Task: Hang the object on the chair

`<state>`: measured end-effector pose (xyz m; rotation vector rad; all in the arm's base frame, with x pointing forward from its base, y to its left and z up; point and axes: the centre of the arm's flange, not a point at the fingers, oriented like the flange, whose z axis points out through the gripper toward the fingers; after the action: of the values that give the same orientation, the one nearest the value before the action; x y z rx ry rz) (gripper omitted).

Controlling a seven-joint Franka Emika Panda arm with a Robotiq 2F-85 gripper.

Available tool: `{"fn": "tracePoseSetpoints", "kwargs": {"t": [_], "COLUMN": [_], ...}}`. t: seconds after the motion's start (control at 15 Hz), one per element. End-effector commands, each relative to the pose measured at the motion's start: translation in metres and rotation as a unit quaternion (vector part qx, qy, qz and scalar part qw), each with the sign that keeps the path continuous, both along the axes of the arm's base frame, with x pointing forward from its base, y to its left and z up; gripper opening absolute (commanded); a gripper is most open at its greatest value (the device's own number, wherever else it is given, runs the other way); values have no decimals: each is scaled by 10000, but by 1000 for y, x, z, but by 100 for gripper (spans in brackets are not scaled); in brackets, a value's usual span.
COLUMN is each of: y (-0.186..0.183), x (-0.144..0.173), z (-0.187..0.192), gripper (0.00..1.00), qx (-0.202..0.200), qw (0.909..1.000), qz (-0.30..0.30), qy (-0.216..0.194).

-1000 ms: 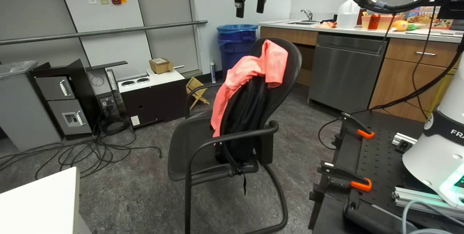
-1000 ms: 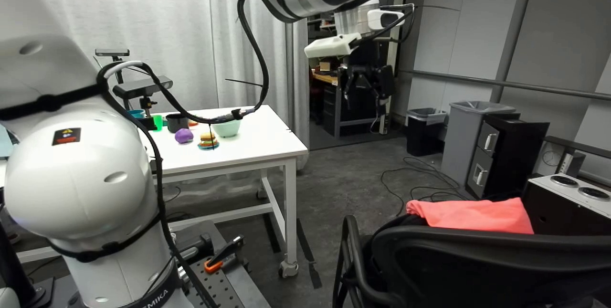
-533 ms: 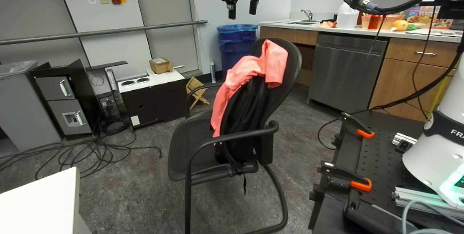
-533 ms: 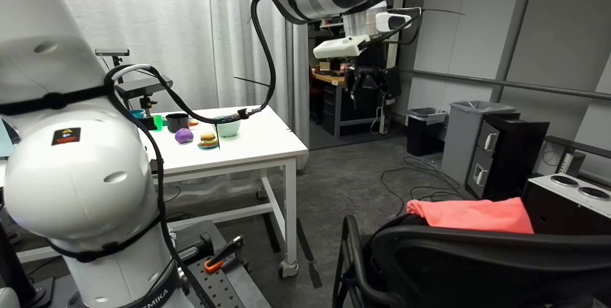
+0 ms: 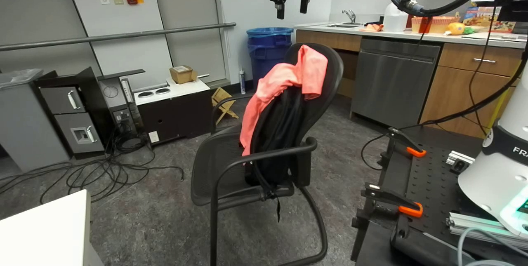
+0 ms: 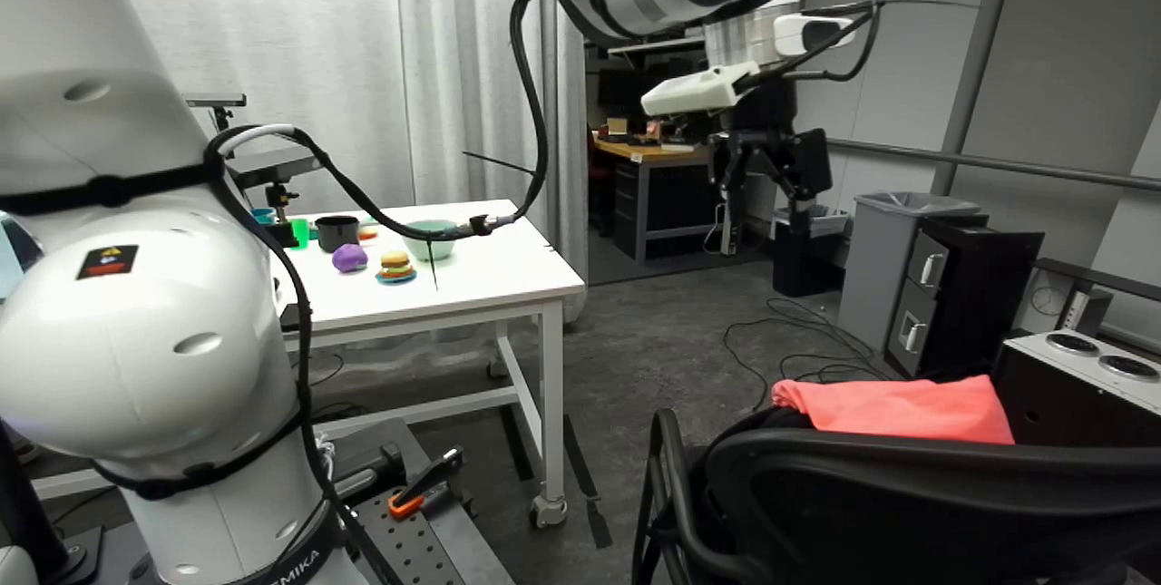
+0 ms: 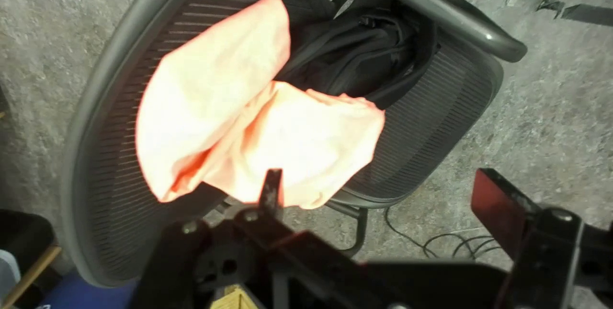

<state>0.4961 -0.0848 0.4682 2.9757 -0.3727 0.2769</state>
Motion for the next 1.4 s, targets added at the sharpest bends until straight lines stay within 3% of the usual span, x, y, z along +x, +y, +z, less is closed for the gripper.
{"fn": "tracePoseSetpoints", "kwargs": {"t": [0.0, 0.2, 0.27, 0.4, 0.47, 0.67, 1.33], "y": [-73, -118, -74, -61, -81, -49, -69], "x": [27, 43, 68, 88, 47, 73, 75], "z": [-2, -16, -47, -70, -50, -83, -78], "gripper": [100, 100, 100, 100, 100, 100, 100], "qx": [-53, -5, -34, -4, 20, 62, -81], "qw": [9986, 9962, 9956, 9949, 9957, 9955, 9942], "qz": [-523, -869, -934, -1011, -926, -935, -1056], "qy": [-47, -2, 18, 52, 50, 156, 206]}}
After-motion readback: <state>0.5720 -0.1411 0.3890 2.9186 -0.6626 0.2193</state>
